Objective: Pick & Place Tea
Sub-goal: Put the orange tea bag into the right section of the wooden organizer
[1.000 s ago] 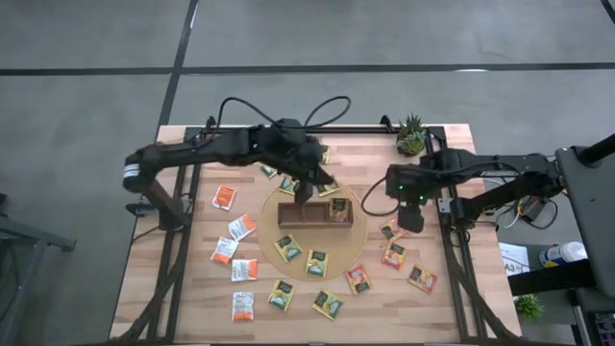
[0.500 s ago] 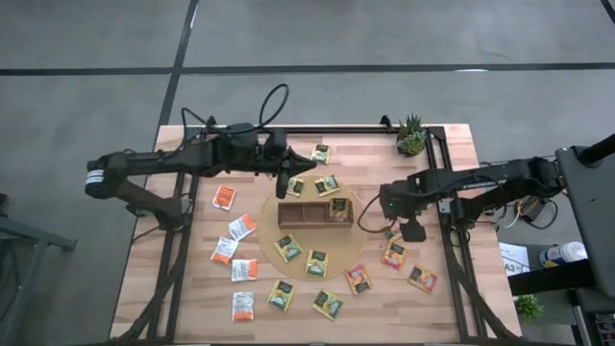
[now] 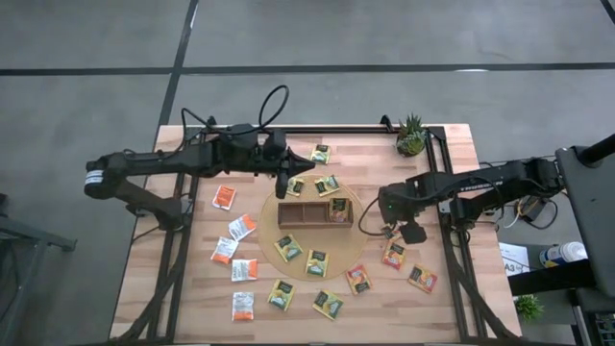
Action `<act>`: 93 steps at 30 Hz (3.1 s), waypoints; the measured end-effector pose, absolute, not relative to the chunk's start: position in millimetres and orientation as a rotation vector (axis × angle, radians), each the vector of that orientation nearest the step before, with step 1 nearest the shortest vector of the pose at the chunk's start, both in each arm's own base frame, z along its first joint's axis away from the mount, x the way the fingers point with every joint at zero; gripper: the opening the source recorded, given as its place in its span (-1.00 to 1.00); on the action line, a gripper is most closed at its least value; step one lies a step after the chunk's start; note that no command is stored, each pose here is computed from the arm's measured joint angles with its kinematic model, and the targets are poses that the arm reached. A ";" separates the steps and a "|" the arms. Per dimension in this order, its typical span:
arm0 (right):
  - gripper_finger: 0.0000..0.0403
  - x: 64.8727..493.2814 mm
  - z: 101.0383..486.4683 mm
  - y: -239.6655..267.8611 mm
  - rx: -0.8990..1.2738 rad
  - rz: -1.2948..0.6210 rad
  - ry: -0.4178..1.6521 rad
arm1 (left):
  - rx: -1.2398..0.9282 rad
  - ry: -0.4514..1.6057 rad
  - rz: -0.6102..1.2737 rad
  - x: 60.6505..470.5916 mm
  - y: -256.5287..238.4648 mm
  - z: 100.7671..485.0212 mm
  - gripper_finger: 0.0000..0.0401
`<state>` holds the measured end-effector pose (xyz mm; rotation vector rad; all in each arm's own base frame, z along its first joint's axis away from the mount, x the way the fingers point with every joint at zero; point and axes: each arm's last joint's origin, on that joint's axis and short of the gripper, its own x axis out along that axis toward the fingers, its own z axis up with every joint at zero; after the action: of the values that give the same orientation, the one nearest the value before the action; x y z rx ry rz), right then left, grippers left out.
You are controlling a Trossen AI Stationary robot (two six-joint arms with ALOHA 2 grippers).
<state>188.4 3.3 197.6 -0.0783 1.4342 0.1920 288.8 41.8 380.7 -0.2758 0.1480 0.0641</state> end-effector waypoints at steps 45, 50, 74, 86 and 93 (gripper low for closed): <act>0.24 210.3 163.4 26.9 -0.133 0.198 1.532 | -0.285 0.177 0.067 288.4 41.6 378.0 -0.99; 0.24 210.6 164.4 26.9 0.054 0.018 1.539 | -0.289 0.182 0.065 288.3 41.5 377.6 -0.99; 0.24 209.5 162.7 26.3 0.083 -0.040 1.543 | -0.287 0.187 0.065 288.2 41.6 377.1 -0.99; 0.24 219.0 170.2 28.2 -0.108 0.151 1.469 | -0.276 0.188 0.063 288.2 41.6 377.0 -0.99; 0.24 218.5 168.2 28.1 -0.282 0.311 1.451 | -0.262 0.193 0.061 288.2 41.3 376.6 -0.99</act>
<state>218.5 28.1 168.2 -0.2824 1.4508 0.3106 288.2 41.3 376.6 -0.2620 0.1929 0.0613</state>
